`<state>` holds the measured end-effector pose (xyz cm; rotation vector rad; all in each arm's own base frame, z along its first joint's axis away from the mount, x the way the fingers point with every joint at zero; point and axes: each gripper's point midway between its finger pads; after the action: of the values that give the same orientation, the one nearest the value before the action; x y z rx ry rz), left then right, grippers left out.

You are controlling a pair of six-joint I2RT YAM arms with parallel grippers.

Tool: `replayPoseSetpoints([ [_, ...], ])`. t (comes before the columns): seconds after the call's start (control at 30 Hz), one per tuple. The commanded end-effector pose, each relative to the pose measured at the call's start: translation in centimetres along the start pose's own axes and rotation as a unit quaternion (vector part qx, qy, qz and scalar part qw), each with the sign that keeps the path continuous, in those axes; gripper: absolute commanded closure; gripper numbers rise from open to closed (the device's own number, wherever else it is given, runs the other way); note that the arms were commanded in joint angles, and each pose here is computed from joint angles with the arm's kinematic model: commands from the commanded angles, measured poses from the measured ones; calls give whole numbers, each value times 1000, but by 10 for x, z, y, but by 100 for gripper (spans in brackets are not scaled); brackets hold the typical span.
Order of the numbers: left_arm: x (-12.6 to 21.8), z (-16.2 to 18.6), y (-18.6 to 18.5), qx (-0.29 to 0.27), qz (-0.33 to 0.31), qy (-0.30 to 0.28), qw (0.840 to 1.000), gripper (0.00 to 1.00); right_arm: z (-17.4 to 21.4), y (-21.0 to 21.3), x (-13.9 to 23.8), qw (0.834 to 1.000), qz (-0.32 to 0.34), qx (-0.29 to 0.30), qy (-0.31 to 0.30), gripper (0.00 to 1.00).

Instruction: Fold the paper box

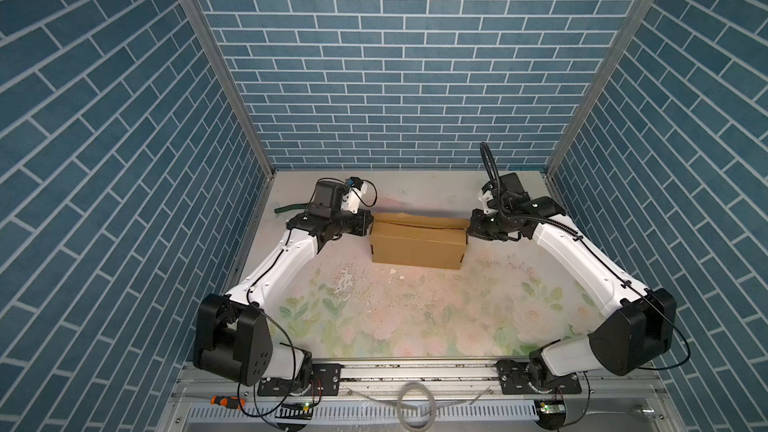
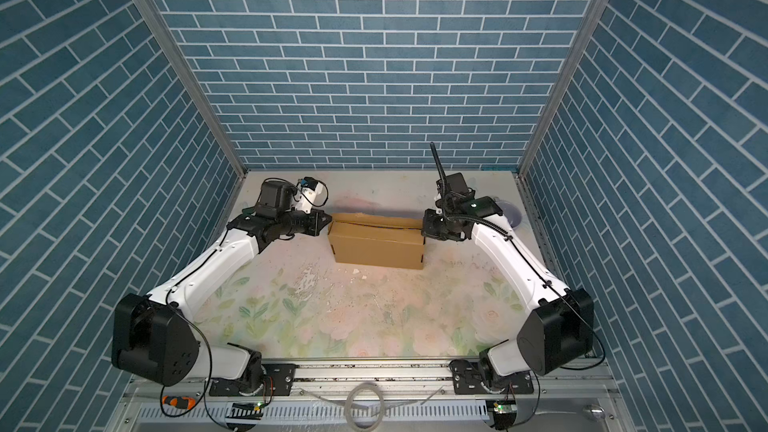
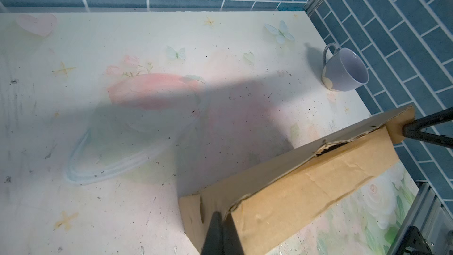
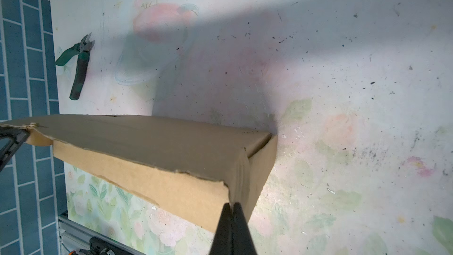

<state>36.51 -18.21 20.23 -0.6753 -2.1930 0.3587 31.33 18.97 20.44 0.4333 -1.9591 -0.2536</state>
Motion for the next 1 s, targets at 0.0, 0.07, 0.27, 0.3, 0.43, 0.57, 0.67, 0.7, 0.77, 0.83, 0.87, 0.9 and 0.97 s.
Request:
replayPoseSetpoints([
  [0.0, -13, 51, 2, 30, 6, 83, 996, 100, -1, 11, 8, 1000, -19, -12, -1, 100],
  [0.07, -14, 51, 2, 29, 7, 82, 996, 100, -6, 12, 15, 1000, -13, -1, -1, 100],
  [0.27, -17, 55, 3, 31, 9, 85, 996, 100, -1, 13, 11, 1000, -19, -7, 10, 100],
  [0.3, -17, 55, 4, 32, 9, 85, 996, 100, -1, 14, 10, 1000, -23, -12, 10, 100],
  [0.43, -18, 57, 4, 33, 9, 87, 996, 100, -4, 19, 11, 999, -37, -19, 3, 100],
  [0.57, -17, 57, 4, 31, 8, 87, 996, 100, -10, 23, 15, 999, -50, -22, 3, 100],
  [0.67, -18, 58, 5, 32, 8, 87, 996, 100, -10, 28, 15, 997, -74, -37, 5, 100],
  [0.7, -19, 58, 6, 33, 8, 88, 996, 100, -11, 30, 15, 996, -84, -43, 4, 100],
  [0.77, -19, 59, 6, 34, 8, 89, 995, 100, -13, 31, 18, 994, -96, -51, 1, 100],
  [0.83, -20, 60, 6, 33, 8, 91, 995, 100, -15, 30, 22, 993, -101, -56, -2, 100],
  [0.87, -20, 61, 7, 33, 7, 91, 995, 100, -16, 29, 24, 993, -103, -58, -4, 100],
  [0.9, -21, 61, 7, 33, 7, 92, 995, 100, -16, 28, 25, 993, -102, -59, -3, 100],
  [0.97, -21, 61, 7, 33, 6, 93, 995, 100, -15, 27, 25, 992, -108, -65, 0, 100],
])
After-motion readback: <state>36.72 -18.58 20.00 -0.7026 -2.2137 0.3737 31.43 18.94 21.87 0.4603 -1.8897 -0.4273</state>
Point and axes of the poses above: each gripper's point midway between its finger pads, its own x axis back along the fingers, its own y axis along the line the jaws close on, z = x × y, and after that the axes turned 7 degrees about x, right-handed
